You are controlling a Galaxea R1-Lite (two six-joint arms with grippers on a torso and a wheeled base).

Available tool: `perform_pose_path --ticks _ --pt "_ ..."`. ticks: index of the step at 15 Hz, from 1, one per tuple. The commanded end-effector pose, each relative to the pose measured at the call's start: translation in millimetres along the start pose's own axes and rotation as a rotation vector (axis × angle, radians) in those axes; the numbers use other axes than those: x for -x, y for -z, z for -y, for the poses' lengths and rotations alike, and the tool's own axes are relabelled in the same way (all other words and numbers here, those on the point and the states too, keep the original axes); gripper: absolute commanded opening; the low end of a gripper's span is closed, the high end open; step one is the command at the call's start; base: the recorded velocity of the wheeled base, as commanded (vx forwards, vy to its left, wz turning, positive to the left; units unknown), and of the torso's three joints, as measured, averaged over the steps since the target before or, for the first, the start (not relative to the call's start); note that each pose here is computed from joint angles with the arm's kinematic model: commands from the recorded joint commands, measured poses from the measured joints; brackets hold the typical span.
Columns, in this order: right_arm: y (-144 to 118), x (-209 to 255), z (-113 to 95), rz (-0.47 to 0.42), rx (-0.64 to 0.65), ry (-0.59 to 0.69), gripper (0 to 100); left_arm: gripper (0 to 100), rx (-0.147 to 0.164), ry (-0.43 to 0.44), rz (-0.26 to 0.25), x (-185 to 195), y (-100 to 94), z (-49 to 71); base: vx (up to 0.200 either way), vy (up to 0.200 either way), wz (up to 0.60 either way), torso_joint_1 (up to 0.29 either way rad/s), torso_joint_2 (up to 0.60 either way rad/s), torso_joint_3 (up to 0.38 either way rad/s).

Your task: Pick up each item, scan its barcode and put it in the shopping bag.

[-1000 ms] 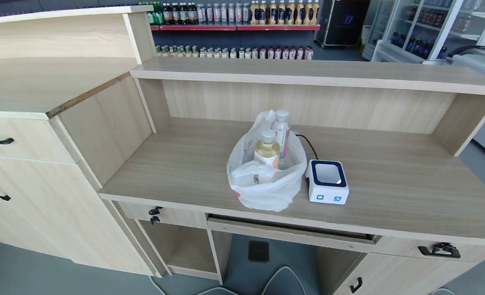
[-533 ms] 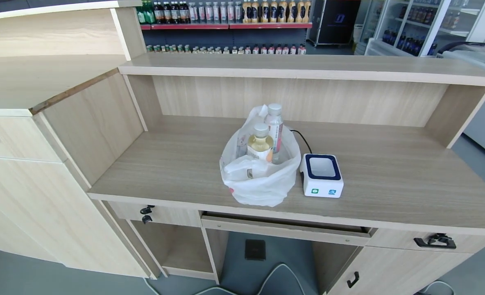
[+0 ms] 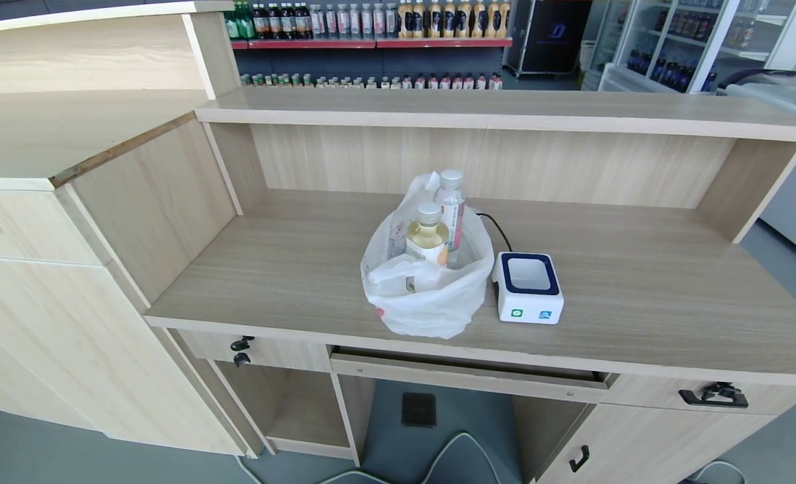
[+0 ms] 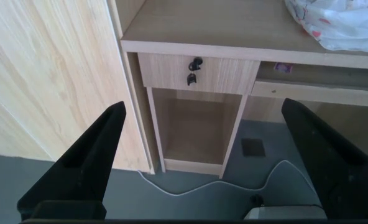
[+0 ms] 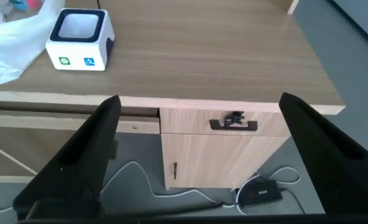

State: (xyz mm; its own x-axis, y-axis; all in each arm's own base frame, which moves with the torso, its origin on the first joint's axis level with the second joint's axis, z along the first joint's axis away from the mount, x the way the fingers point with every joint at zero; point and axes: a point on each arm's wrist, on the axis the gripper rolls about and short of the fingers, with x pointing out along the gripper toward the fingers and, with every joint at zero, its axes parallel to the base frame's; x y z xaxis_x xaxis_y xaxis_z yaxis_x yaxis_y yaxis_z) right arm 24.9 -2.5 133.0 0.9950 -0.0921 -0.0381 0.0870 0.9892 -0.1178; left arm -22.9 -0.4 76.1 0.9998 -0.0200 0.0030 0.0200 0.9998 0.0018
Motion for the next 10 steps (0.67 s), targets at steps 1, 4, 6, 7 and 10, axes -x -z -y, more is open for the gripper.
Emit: perform_pose_path --ticks 1,4,6,7,10 --pt "35 29 -6 0.050 0.044 -0.047 100 100 0.000 0.000 -0.001 0 0.0 0.0 0.000 0.000 0.00 0.000 0.00 0.000" --pt "47 38 -6 0.039 0.043 0.008 100 100 0.000 0.000 -0.001 0 0.0 0.0 0.000 0.000 0.00 0.000 0.00 0.000" --pt "47 38 -6 0.041 0.042 -0.007 100 100 0.000 0.000 0.000 0 0.0 0.0 0.000 0.000 0.00 0.000 0.00 0.000" --pt "47 38 -6 0.041 0.043 -0.008 100 100 0.000 0.000 0.000 0 0.0 0.0 0.000 0.000 0.00 0.000 0.00 0.000" --pt "47 38 -6 0.041 0.045 -0.008 100 100 0.000 0.000 0.000 0 0.0 0.0 0.000 0.000 0.00 0.206 -0.35 -0.152"
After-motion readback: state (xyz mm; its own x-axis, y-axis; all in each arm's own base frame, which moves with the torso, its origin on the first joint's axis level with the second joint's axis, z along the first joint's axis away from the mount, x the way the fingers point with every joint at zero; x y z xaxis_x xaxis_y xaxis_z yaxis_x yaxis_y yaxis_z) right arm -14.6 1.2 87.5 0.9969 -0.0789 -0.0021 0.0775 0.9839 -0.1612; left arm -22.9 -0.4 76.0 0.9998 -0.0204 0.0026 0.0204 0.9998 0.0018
